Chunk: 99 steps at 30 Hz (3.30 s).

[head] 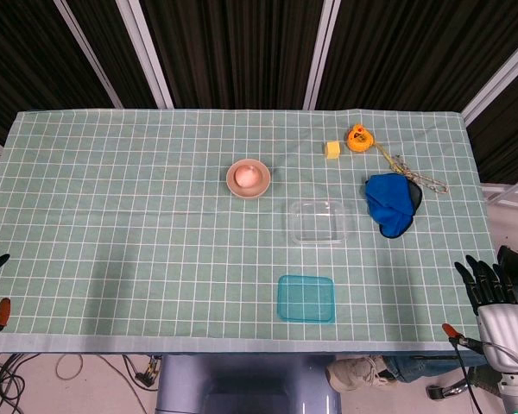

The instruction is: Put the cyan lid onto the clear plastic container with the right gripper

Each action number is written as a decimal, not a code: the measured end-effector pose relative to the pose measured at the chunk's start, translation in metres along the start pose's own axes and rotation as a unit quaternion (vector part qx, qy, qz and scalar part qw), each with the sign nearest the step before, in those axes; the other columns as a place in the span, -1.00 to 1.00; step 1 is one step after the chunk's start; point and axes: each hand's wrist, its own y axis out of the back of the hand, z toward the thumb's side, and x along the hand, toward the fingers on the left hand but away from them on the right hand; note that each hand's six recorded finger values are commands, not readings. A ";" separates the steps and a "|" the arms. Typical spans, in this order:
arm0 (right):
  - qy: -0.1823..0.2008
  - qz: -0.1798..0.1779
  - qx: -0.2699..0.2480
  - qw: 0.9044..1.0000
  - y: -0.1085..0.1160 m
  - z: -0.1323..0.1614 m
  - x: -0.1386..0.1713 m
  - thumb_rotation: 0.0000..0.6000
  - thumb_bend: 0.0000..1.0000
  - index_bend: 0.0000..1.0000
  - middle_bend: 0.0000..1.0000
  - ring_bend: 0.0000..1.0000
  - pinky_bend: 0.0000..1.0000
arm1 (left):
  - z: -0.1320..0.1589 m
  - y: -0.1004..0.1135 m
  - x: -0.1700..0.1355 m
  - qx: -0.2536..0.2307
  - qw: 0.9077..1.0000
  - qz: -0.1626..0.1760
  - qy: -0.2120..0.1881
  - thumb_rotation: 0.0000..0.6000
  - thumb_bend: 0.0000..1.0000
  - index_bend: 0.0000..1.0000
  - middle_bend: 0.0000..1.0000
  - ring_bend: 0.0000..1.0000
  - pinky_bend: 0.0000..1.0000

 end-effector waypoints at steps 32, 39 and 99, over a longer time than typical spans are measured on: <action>-0.009 0.082 -0.035 0.996 -0.005 0.003 -0.002 1.00 -0.70 -1.00 -1.00 -1.00 -1.00 | 0.000 -0.001 -0.002 -0.006 1.000 -0.006 0.012 1.00 0.04 -0.82 -1.00 -1.00 -1.00; -0.001 0.176 -0.041 0.983 -0.010 0.026 -0.023 1.00 -0.70 -1.00 -1.00 -1.00 -1.00 | 0.000 -0.001 -0.001 -0.010 1.000 -0.008 0.015 1.00 0.04 -0.82 -1.00 -1.00 -1.00; 0.011 0.293 -0.007 0.956 -0.153 0.222 -0.082 1.00 -0.70 -1.00 -0.76 -1.00 -1.00 | -0.002 -0.005 0.000 -0.016 0.999 -0.024 0.031 1.00 0.04 -0.83 -1.00 -1.00 -1.00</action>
